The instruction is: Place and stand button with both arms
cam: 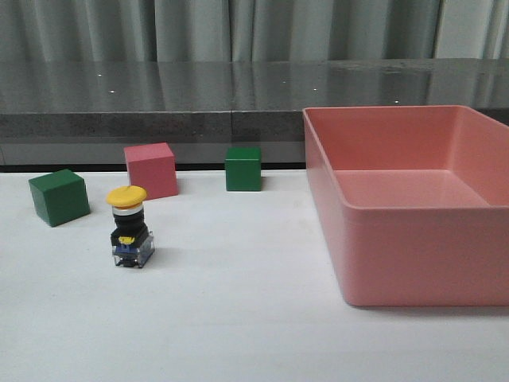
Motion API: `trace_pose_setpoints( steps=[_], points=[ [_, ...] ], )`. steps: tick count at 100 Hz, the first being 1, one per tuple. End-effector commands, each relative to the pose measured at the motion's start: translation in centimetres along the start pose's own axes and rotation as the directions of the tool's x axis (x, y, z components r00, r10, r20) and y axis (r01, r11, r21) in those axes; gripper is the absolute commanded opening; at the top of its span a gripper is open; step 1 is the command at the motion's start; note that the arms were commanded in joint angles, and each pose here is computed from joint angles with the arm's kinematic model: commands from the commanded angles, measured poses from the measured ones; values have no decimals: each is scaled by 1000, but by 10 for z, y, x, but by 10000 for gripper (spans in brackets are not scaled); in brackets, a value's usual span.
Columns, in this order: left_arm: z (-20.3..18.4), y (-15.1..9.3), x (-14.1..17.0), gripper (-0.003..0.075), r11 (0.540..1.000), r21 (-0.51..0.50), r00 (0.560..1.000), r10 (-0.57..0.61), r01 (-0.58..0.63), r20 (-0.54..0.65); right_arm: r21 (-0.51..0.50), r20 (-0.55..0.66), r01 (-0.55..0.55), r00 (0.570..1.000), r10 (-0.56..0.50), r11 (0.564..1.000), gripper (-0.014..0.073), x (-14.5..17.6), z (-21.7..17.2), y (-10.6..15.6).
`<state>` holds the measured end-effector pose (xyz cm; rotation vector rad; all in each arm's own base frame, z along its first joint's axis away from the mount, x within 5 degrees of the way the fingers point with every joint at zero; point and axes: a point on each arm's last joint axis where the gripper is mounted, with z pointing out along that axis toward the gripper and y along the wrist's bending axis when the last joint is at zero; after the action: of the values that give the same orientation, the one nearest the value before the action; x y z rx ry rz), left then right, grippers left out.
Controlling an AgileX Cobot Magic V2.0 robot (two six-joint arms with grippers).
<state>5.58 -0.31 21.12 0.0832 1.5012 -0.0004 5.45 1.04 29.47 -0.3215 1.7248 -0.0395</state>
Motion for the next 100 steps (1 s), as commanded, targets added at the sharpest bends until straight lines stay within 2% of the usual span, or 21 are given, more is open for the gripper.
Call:
trace_pose_setpoints(
  steps=[1,65,87,100],
  points=[
    [-2,0,5,-20,1000,-5,997,-11,11,78,29,85,-6,996,4,1000,-61,-13,-2,-4],
    [-2,0,5,-19,1000,-5,997,-11,11,78,29,86,-6,996,4,1000,-61,-13,-2,-4],
    [-2,0,5,-19,1000,-5,997,-11,11,78,88,86,100,990,-108,991,-61,-9,-5,-7],
    [-2,0,5,-20,1000,-5,997,-11,11,78,94,148,96,983,-110,991,-61,1,-10,-4]
  ],
)
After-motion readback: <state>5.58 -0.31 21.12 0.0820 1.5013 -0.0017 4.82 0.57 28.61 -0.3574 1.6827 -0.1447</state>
